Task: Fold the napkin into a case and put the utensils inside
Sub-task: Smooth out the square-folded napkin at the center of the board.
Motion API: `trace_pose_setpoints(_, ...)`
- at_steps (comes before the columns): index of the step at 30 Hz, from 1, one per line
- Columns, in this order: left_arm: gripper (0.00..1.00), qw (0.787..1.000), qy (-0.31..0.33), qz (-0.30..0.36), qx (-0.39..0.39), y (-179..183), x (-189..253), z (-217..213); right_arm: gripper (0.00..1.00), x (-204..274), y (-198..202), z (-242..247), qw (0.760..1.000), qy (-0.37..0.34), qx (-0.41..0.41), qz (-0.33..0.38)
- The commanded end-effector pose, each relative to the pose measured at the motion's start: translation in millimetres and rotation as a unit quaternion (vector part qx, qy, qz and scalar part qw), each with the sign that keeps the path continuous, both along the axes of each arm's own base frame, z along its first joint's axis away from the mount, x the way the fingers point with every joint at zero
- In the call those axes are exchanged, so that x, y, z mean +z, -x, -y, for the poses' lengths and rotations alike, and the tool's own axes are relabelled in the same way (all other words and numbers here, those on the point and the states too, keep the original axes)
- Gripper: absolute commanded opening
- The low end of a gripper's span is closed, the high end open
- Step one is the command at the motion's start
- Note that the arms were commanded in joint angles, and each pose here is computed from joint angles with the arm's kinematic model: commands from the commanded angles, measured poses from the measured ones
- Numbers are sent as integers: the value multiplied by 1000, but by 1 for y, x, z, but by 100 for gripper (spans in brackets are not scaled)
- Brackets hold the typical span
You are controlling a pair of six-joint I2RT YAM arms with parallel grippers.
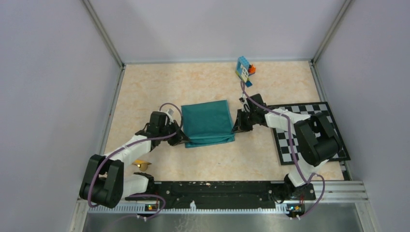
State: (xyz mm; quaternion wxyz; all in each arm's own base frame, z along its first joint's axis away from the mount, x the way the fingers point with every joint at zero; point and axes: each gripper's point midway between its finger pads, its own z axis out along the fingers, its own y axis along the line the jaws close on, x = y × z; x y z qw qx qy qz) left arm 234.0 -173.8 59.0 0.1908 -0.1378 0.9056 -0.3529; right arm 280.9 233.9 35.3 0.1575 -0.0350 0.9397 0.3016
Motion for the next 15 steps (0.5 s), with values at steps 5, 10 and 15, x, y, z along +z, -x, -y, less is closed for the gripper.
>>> trace_pose_setpoints(5,6,999,1,42,-9,-11,27,2,0,38,-11,-5,999,-9,5,40)
trace_pose_setpoints(10,6,999,2,45,-9,-10,31,2,0,43,-7,-4,999,-6,11,39)
trace_pose_setpoints(15,5,999,-5,40,-8,-8,28,-1,0,41,-2,-7,999,-19,12,27)
